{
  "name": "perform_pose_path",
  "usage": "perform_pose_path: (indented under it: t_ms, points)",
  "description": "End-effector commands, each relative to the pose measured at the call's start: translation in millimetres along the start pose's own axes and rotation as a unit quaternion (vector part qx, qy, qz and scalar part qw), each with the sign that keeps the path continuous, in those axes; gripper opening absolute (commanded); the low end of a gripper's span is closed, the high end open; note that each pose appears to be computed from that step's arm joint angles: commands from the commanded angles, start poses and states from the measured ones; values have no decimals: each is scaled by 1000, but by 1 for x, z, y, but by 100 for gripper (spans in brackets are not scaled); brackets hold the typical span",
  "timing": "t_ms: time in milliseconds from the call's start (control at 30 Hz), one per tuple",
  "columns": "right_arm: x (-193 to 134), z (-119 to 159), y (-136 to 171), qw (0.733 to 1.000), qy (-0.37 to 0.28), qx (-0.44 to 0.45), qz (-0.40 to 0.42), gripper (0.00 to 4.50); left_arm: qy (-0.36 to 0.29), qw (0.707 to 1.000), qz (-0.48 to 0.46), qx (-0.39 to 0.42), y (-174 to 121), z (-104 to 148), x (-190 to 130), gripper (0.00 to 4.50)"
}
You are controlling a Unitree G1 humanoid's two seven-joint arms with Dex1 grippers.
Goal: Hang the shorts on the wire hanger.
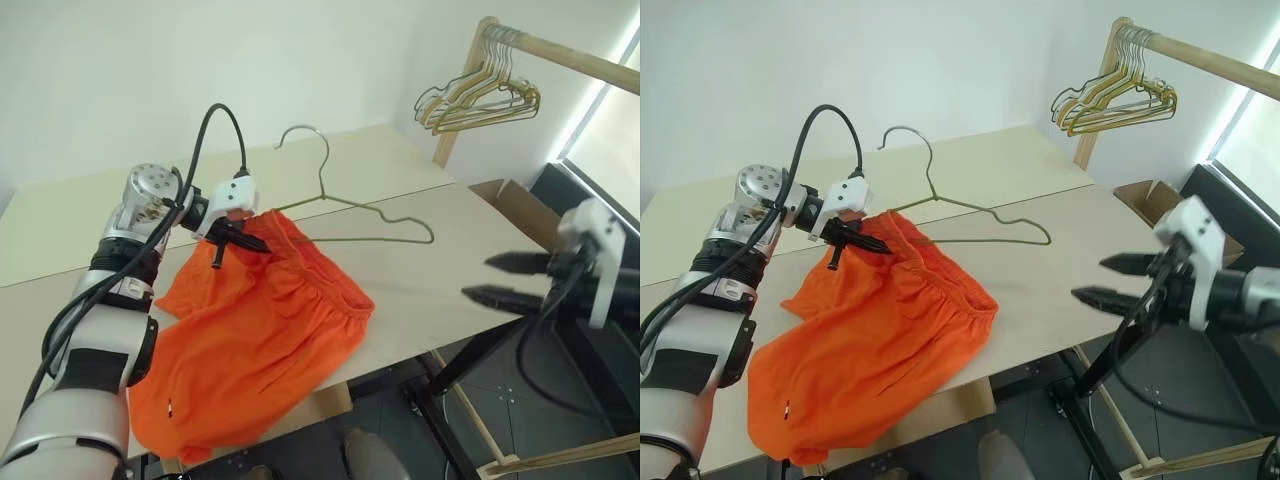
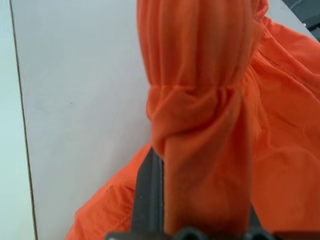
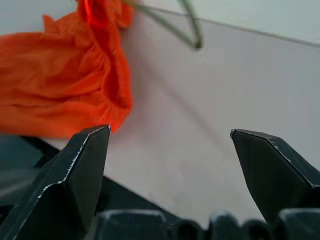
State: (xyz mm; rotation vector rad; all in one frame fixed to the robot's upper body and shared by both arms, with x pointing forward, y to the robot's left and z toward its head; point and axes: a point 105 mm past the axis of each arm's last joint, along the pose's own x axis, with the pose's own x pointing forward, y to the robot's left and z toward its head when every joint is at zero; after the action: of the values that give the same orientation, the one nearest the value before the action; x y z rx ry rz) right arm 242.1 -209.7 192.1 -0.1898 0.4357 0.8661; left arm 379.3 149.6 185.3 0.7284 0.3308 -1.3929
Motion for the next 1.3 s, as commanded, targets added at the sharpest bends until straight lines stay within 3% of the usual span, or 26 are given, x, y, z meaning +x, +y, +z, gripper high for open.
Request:
perform_pose_path:
  t_ms: [33,200,300,633,767,1100,1300]
  points:
    - [31,-17,14,999,20,-14,22,444,-33,999,30,6,12,23,-13,0]
    - [94,-41,19,997,5,76,26,444,-27,999,28,11,10,22,-14,0]
    - [124,-41,34,990,-12,118,76,444,-25,999,28,11,9,22,-15,0]
    - [161,-34,38,980,-40,164,109,444,-19,999,31,10,7,21,-21,0]
    - [169,-34,37,977,-47,173,114,353,-19,999,33,10,8,21,-21,0]
    - [164,-30,30,974,-64,179,121,1,-21,999,36,7,7,19,-23,0]
    - [140,-20,17,976,-75,158,126,1,-26,999,33,-3,2,13,-26,0]
